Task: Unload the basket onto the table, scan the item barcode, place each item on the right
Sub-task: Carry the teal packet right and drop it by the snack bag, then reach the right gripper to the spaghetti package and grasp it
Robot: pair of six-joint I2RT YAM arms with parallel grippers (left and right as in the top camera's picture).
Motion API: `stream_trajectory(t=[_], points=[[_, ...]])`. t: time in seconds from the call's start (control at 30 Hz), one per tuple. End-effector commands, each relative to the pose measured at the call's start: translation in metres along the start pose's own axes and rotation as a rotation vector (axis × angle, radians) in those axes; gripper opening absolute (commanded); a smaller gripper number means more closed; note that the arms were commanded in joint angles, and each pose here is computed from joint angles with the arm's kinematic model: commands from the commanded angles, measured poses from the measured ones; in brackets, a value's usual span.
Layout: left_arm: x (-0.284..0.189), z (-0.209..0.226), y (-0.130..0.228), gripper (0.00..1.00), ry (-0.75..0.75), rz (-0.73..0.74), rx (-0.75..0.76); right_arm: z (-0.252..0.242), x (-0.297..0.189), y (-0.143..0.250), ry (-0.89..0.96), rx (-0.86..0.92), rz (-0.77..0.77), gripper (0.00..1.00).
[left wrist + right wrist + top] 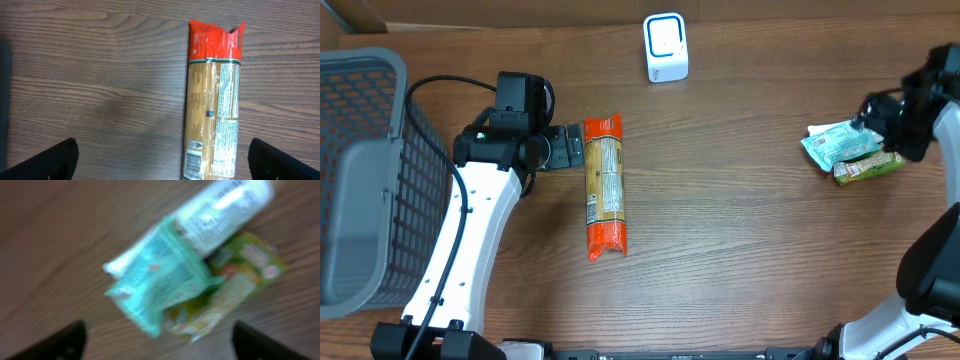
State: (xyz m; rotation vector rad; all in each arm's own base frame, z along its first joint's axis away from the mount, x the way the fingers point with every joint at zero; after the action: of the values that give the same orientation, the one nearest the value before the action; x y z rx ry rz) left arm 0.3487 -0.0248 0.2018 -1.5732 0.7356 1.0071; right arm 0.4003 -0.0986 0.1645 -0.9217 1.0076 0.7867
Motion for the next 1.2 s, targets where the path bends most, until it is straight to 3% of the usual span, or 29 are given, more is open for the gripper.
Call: stream_trajectory(t=[0.0,0.1,0.17,0.27,0.43,0.5,0.8,1.0,1.17], points=[[-0.001,0.000,-0.002,1.00,-0.006,-0.008,0.024,0.068,-0.040,-0.008,-0.398,-0.038,-0.020,1.00],[-0.001,0.000,-0.002,1.00,-0.006,-0.008,0.024,0.131,-0.057,0.010,-0.755,-0.211,0.014,1.00],[-0.001,0.000,-0.002,1.00,-0.006,-0.008,0.024,0.163,-0.053,0.023,-0.817,-0.316,0.030,1.00],[-0.001,0.000,-0.002,1.00,-0.005,-0.008,0.024,0.202,-0.033,0.046,-0.779,-0.420,0.066,1.00],[-0.001,0.000,-0.002,1.00,-0.006,-0.008,0.024,0.266,0.018,0.096,-0.597,-0.400,0.160,0.93],[-0.001,0.000,-0.002,1.00,-0.006,-0.008,0.024,0.309,0.044,0.136,-0.612,-0.432,0.238,0.91],[-0.001,0.000,-0.002,1.00,-0.006,-0.008,0.024,0.348,0.114,0.213,-0.542,-0.492,0.377,0.86],[-0.001,0.000,-0.002,1.00,-0.006,-0.008,0.024,0.362,0.137,0.220,-0.527,-0.549,0.304,0.82],[-0.001,0.000,-0.002,0.99,-0.006,-0.008,0.024,0.366,0.160,0.242,-0.582,-0.583,0.377,0.81]])
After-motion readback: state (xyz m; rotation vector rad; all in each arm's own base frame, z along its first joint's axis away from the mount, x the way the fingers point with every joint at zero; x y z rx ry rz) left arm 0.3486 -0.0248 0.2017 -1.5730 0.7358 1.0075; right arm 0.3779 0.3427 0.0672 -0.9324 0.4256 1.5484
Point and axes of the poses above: each gripper's point midway between its finger pads, its own x axis out along the fingers, its own z axis along the line the jaws close on, y = z × x, the point moved 3 cm from there along -x, back along the fingers, and after that the axes turned 6 degrees about -x, right-handed, at the moved point
